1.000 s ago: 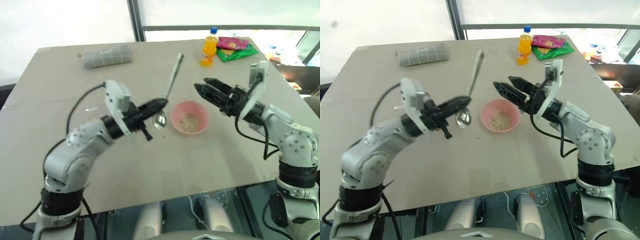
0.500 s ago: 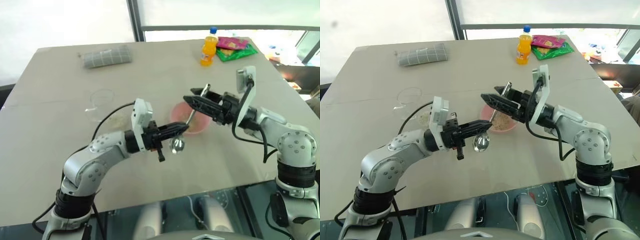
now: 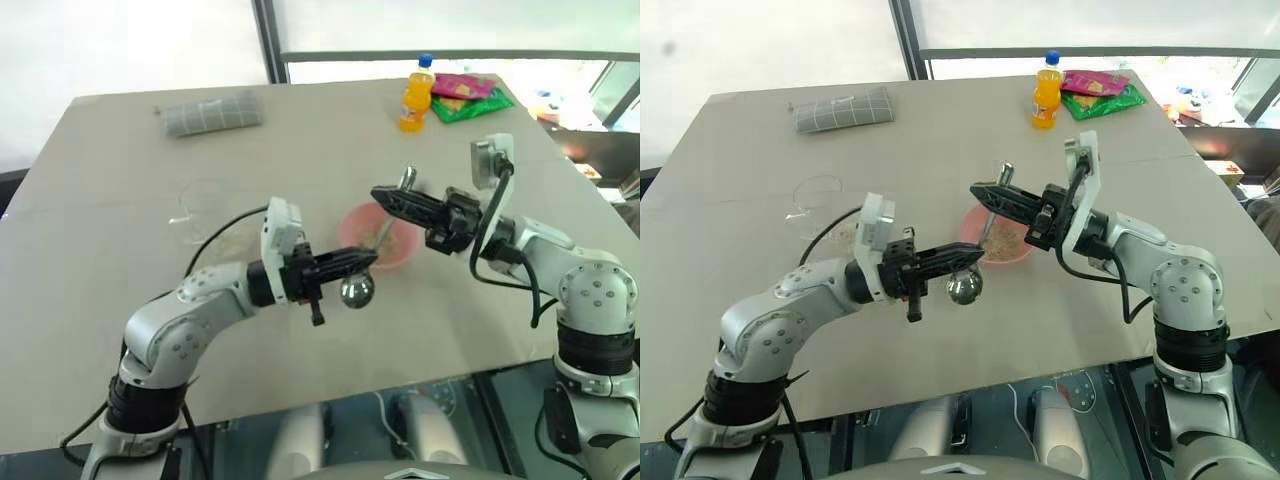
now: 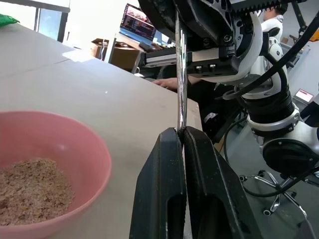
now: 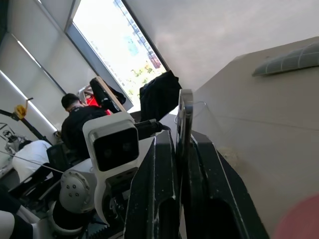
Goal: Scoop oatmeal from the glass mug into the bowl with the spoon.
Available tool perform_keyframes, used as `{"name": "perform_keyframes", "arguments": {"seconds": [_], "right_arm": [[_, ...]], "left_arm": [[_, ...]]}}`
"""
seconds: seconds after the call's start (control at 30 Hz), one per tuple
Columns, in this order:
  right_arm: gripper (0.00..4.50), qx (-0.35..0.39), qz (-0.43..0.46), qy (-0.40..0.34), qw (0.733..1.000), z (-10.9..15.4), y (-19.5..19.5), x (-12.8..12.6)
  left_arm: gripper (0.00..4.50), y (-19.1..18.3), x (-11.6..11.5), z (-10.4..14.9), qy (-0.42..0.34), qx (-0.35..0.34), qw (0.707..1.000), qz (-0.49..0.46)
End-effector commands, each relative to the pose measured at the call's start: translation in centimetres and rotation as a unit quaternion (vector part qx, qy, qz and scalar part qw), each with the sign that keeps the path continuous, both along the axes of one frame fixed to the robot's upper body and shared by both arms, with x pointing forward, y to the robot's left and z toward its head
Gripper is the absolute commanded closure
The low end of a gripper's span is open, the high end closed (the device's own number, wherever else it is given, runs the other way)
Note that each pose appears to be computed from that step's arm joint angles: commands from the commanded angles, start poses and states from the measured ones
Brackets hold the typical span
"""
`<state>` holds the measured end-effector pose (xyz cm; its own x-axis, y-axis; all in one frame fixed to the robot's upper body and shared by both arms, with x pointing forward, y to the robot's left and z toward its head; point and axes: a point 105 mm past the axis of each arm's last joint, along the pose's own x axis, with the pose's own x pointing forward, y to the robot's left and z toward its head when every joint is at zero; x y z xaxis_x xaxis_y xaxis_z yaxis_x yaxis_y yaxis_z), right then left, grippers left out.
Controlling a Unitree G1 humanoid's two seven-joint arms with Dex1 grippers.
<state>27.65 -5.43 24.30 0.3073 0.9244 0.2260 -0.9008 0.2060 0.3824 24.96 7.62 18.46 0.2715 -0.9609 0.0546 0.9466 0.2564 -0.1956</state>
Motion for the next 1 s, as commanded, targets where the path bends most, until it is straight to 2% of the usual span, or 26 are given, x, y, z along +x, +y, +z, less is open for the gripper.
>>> {"name": "perform_keyframes", "arguments": {"seconds": [0.03,0.5,0.83,0.93,1.0], "right_arm": [[4.48,0.009,-0.036,-0.038,0.999,1.9,-1.8,0.5],[4.48,-0.017,-0.032,-0.024,0.999,0.8,-2.3,0.1],[4.48,-0.031,-0.040,-0.011,0.999,-0.2,-3.1,0.3],[4.50,-0.032,-0.040,-0.009,0.999,-0.3,-3.2,0.4],[4.50,-0.031,-0.042,-0.009,0.999,-0.4,-3.2,0.4]], "left_arm": [[4.50,1.2,-0.1,-0.1,0.008,0.009,1.000,0.003],[4.50,3.3,1.8,1.1,-0.021,0.001,0.998,0.064],[4.50,4.4,2.3,1.6,-0.029,0.002,0.996,0.082],[3.50,4.4,2.3,1.6,-0.030,0.002,0.996,0.083],[2.56,4.4,2.4,1.6,-0.032,0.001,0.996,0.089]]}}
